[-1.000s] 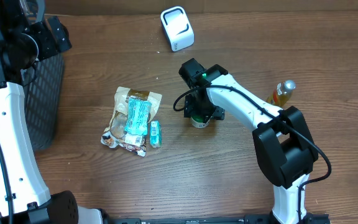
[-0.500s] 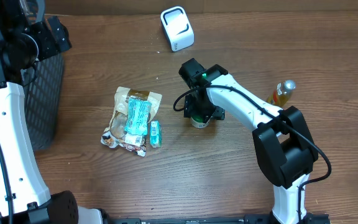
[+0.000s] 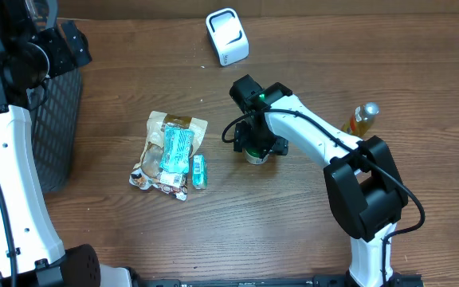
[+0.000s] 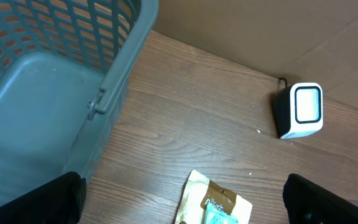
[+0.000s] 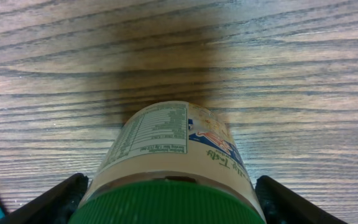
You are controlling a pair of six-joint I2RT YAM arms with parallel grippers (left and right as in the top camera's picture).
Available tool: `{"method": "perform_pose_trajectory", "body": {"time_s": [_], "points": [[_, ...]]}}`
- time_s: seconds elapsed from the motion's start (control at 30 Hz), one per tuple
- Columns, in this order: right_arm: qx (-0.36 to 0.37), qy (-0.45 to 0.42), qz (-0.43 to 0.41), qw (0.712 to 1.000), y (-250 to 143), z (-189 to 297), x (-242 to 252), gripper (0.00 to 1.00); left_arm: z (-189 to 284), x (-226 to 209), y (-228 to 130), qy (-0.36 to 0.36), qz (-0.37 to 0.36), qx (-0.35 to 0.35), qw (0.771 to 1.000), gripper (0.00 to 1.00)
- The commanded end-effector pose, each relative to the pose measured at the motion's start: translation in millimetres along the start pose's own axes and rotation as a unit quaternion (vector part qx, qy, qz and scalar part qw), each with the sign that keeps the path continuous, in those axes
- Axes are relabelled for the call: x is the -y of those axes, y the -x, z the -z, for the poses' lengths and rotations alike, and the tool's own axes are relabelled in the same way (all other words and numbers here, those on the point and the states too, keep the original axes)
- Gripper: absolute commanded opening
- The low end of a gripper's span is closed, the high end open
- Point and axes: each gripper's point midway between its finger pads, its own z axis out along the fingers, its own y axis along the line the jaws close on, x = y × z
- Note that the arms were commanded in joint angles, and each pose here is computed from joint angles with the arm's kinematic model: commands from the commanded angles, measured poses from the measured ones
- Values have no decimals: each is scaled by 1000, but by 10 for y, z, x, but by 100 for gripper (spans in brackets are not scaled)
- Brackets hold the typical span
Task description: Scan the item barcode
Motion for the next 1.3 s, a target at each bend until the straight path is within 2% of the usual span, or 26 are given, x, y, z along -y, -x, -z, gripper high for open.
{"method": "perform_pose_trajectory", "body": {"time_s": [0.0, 0.27, 0.33, 0.7, 0.83, 0.97, 1.13, 1.27], "points": [[-4, 1, 1, 1000, -36, -23, -17, 75, 50, 39, 68, -6, -10, 11, 1000, 100], [-5, -1, 2, 1000, -50, -26, -16, 57, 51, 37, 69, -6, -10, 11, 1000, 100], [-5, 0, 1, 1000, -44, -21, -15, 48, 50, 39, 68, -6, -10, 11, 1000, 100], [-87, 95, -67, 989, 46, 471, 16, 44, 50, 39, 68, -6, -10, 11, 1000, 100], [-157, 172, -95, 968, -68, 740, -94, 44, 51, 37, 69, -6, -10, 11, 1000, 100], [-248, 257, -124, 926, -279, 1006, -264, 44, 50, 39, 68, -6, -10, 11, 1000, 100], [-321, 302, -147, 885, -475, 1249, -377, 44, 51, 37, 69, -6, -10, 11, 1000, 99], [-353, 313, -161, 867, -563, 1357, -407, 41, 50, 38, 68, -6, -10, 11, 1000, 100]]}}
